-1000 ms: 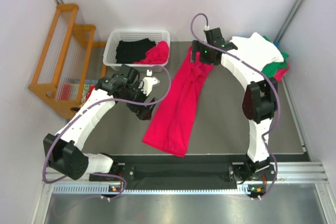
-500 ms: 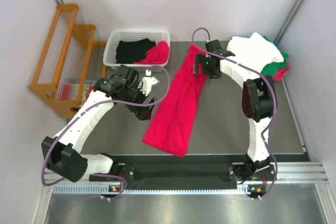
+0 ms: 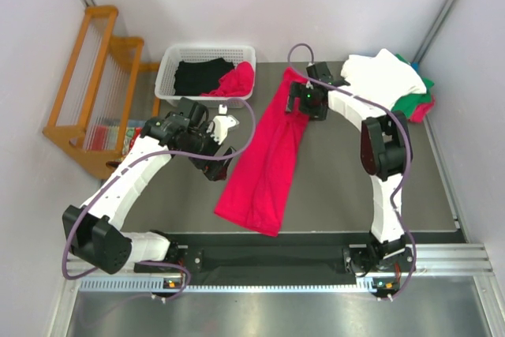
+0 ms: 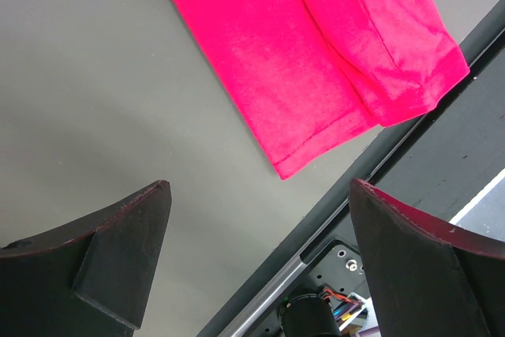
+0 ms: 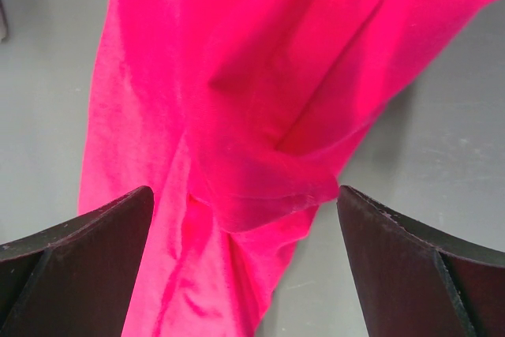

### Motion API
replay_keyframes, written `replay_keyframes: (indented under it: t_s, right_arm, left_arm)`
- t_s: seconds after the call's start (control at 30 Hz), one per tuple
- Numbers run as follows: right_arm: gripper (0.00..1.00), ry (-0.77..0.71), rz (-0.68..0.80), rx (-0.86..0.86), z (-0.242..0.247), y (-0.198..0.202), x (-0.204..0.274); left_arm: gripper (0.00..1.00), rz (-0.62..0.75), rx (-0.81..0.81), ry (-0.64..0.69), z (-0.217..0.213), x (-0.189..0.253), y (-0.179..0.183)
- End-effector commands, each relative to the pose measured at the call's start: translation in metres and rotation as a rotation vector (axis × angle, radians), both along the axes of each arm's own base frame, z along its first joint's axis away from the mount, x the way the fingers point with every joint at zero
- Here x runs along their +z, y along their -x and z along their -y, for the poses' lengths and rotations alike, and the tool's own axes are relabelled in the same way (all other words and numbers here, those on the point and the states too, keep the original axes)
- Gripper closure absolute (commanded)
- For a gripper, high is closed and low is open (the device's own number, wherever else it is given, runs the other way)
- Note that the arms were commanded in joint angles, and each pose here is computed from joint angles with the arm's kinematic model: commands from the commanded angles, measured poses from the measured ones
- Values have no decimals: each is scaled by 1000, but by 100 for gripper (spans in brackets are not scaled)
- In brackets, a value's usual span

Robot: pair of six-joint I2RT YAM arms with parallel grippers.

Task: Fold and stack the t-shirts
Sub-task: Fold the tshirt

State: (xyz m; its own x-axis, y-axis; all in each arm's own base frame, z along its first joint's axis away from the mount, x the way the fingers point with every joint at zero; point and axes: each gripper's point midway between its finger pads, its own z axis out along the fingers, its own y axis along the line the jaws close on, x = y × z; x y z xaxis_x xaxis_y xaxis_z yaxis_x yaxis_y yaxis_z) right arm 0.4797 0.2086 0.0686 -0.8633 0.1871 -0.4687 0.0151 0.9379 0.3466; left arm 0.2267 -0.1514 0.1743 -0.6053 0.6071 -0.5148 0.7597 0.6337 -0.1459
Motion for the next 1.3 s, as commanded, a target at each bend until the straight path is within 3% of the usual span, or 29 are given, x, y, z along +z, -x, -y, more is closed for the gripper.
replay_keyframes:
  t_s: [0.0,0.83,0.87,0.9,0.93,1.0,1.27]
  right_arm:
    - [0,-89,93,29,-27,-24,32]
    - [2,-51,136,101,-64,-46,38]
    - [5,-44,128,111,-67,-46,34]
    - [23,-44,144,124,-71,-48,39]
    - [44,-46,149,138,-76,-47,40]
    - [100,-42,141,131,-76,-47,37]
    - [100,-6,143,163,-84,-39,36]
  left_arm:
    - [1,6,4,8,1,2,2]
    - [1,15,15,0,-1,-2,1]
    - [1,13,14,0,-1,-2,1]
    - [1,13,13,1,-1,-2,0]
    - [1,12,13,3,0,-2,1]
    - [1,15,15,0,-1,-2,0]
    - [1,5,10,6,1,-4,1]
